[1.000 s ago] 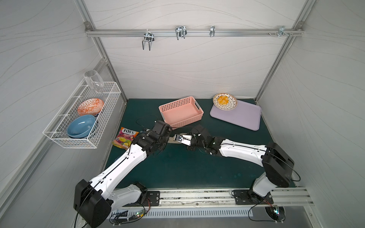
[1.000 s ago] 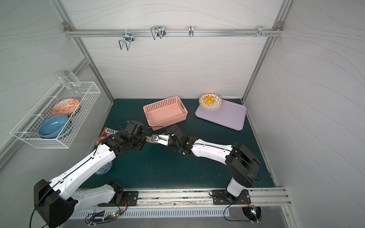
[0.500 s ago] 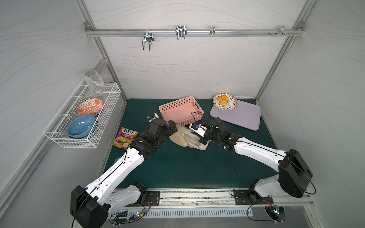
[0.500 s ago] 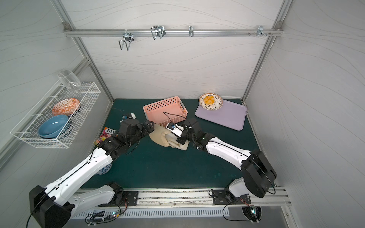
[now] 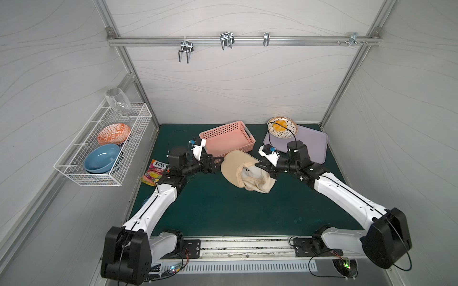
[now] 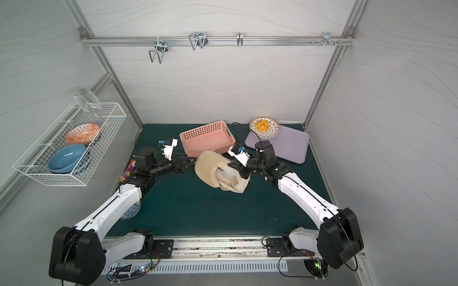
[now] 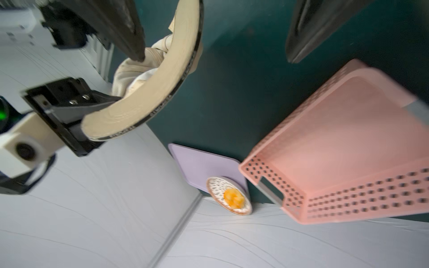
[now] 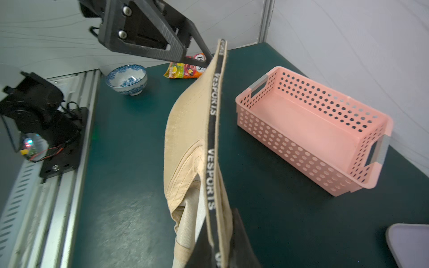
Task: Turn the baseball cap inside out
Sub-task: Turn over the baseball cap.
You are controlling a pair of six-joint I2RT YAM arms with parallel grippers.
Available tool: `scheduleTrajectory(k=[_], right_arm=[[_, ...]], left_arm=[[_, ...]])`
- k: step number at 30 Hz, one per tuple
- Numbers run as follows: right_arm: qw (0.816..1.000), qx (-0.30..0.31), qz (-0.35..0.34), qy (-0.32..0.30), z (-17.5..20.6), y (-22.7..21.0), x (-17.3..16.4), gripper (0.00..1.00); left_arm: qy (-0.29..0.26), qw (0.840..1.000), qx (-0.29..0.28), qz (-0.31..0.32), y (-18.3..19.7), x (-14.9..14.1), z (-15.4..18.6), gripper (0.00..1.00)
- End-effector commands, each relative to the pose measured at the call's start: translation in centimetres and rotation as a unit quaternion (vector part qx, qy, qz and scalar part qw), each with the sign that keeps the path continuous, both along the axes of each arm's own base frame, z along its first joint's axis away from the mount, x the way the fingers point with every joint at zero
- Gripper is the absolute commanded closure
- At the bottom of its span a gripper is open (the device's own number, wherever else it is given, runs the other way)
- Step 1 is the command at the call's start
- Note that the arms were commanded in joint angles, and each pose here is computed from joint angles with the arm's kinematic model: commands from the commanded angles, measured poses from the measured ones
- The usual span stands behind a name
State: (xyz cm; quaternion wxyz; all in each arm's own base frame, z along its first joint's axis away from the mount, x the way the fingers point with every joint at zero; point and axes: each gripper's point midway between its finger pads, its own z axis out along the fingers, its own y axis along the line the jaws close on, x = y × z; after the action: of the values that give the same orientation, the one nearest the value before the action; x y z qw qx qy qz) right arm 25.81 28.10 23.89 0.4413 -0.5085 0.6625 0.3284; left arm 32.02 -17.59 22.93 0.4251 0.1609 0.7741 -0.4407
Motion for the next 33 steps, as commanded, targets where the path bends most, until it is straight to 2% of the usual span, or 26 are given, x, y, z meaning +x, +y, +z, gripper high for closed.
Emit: scheduleTrajectory(k=[1,5,10,15,16,18,19,20,22,28,33], right_arm=[[0.998,0.028,0.04,0.026,2.0,0.2,-2.1,1.0],[0.998,0.036,0.046,0.031,2.5,0.5,-2.1,1.0],[0.997,0.037,0.05,0.037,2.6,0.9,-2.1,1.0],[0.998,0.033,0.038,0.042,2.3,0.9,-1.6,1.0],[0.998,0.028,0.028,0.046,1.9,0.9,-1.3,0.95],[0.998,0.019,0.002,0.054,1.1,0.5,-0.5,0.73],[0.998,0.015,-0.014,0.059,0.5,0.2,0.0,0.61],[0.997,0.014,-0.023,0.067,0.0,0.0,0.3,0.54],[0.996,0.012,-0.027,0.085,-1.2,-0.4,0.3,0.5],[0.992,0.006,-0.01,0.127,-4.2,-0.8,-0.6,0.48],[0.99,-0.007,-0.012,0.144,-5.7,-1.0,-0.6,0.51]], left_arm=[[-0.084,0.983,-0.061,-0.154,-2.7,-2.9,5.1,0.03],[-0.076,0.978,-0.047,-0.187,-4.3,-4.0,4.6,0.06],[-0.063,0.979,-0.032,-0.193,-5.1,-3.8,4.0,0.25],[-0.04,0.978,-0.041,-0.202,-5.5,-3.4,4.3,0.71],[-0.04,0.978,-0.04,-0.199,-5.5,-3.3,4.3,0.8],[-0.042,0.982,-0.033,-0.183,-5.4,-3.2,4.3,0.98],[-0.044,0.984,-0.028,-0.172,-5.3,-3.0,4.4,1.0],[-0.044,0.986,-0.023,-0.16,-5.1,-2.9,4.3,1.0],[-0.047,0.988,-0.014,-0.149,-4.9,-3.0,4.2,1.0],[-0.051,0.989,-0.008,-0.137,-4.6,-3.1,4.5,1.0],[-0.056,0.99,-0.002,-0.128,-4.4,-3.0,5.0,1.0]])
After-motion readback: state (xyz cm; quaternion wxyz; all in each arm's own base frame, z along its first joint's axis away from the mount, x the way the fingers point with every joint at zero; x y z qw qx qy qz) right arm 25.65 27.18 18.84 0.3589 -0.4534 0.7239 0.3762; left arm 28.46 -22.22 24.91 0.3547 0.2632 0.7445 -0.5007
